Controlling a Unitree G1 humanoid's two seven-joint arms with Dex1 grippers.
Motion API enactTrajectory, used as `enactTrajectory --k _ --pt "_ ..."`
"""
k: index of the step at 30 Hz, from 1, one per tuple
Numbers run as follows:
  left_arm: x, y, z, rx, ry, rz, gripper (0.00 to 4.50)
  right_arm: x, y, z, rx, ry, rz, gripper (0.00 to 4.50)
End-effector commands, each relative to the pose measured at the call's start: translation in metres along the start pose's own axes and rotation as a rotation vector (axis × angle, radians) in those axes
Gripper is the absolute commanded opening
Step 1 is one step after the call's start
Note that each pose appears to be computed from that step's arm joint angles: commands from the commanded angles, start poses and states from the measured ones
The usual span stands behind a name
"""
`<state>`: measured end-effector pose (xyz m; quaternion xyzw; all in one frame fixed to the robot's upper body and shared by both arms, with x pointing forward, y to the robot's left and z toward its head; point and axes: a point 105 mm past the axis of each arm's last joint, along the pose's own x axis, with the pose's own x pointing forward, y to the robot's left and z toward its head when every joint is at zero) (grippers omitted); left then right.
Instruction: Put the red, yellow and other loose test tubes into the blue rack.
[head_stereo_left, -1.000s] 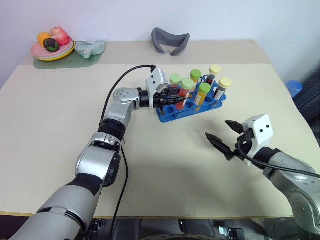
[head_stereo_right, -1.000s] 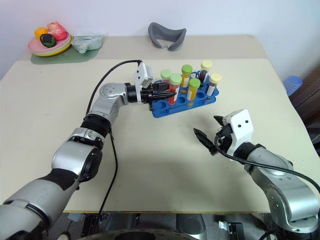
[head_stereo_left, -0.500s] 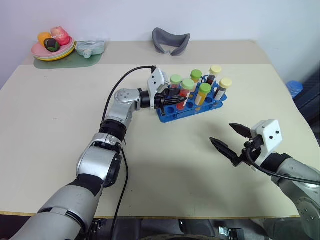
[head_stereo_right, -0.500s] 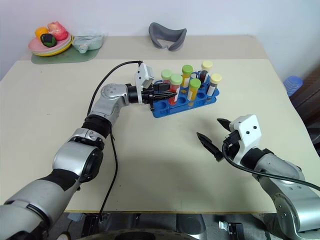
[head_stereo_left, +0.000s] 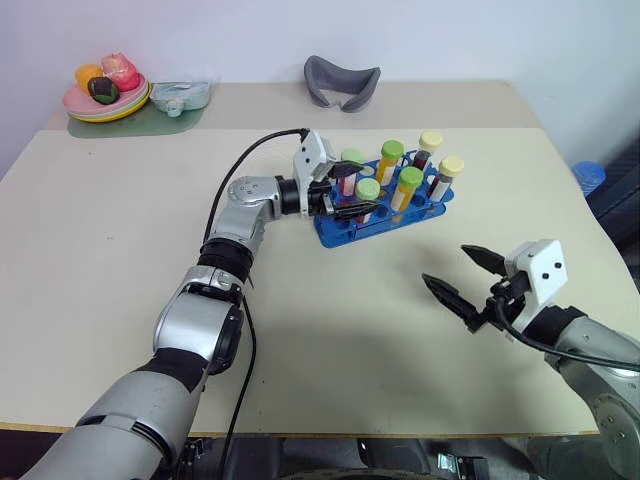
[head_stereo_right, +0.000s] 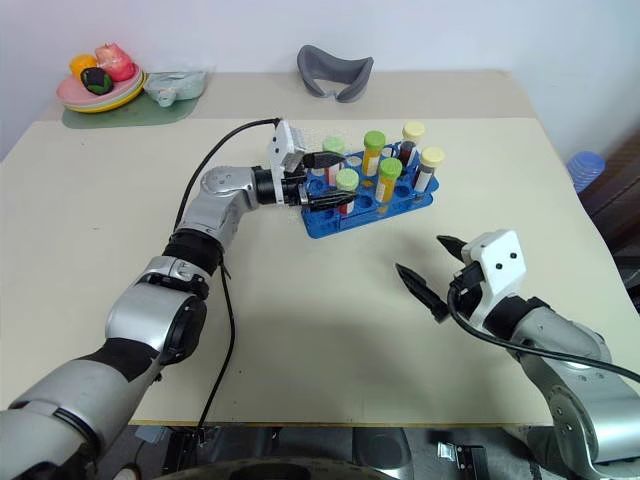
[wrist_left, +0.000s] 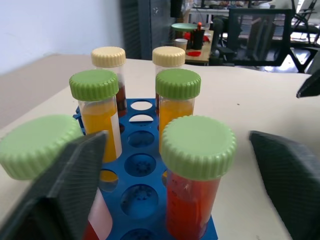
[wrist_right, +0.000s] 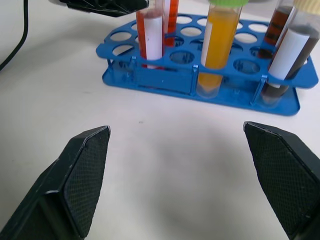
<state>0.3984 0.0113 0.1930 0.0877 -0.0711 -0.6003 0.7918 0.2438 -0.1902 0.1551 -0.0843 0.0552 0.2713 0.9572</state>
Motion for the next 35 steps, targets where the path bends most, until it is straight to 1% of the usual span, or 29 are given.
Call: enactTrajectory --k 1,4,7,10,14,16,20,23,30,34,35 --pt "-0.003 0.003 0.017 0.043 -0.06 0.014 4.45 -0.002 0.001 0.013 -0.041 -0.034 0.005 4.4" --pt "-0.012 0.005 0.025 0.078 -0.097 0.053 4.45 0.0 0.002 0.015 -0.051 -0.035 0.003 4.4" --pt "-0.031 0.005 0.03 0.094 -0.129 0.115 4.45 0.001 0.002 0.015 -0.063 -0.032 -0.005 4.4" --pt "-0.053 -0.005 0.03 0.05 -0.136 0.133 4.45 0.003 -0.002 0.016 -0.046 -0.041 -0.019 4.4" --pt "-0.08 -0.017 0.021 0.032 -0.089 0.209 4.45 0.005 -0.006 0.014 -0.048 -0.062 -0.026 4.4" --pt "-0.095 -0.02 0.014 0.056 -0.062 0.284 4.45 0.005 -0.007 0.01 -0.053 -0.062 -0.039 4.4" --pt "-0.122 -0.036 0.003 0.062 -0.003 0.318 4.45 0.001 -0.004 0.003 -0.058 -0.076 -0.027 4.4" --pt "-0.138 -0.04 -0.003 0.075 0.056 0.368 4.45 -0.004 -0.003 -0.002 -0.055 -0.076 -0.026 4.4" --pt "-0.162 -0.065 -0.005 0.043 0.108 0.334 4.45 -0.033 -0.011 -0.013 -0.045 -0.063 -0.043 4.4" --pt "-0.165 -0.073 -0.006 0.029 0.122 0.321 4.45 -0.041 -0.016 -0.017 -0.047 -0.055 -0.052 4.4" --pt "-0.167 -0.076 -0.008 0.001 0.138 0.308 4.45 -0.043 -0.016 -0.018 -0.049 -0.05 -0.055 4.4"
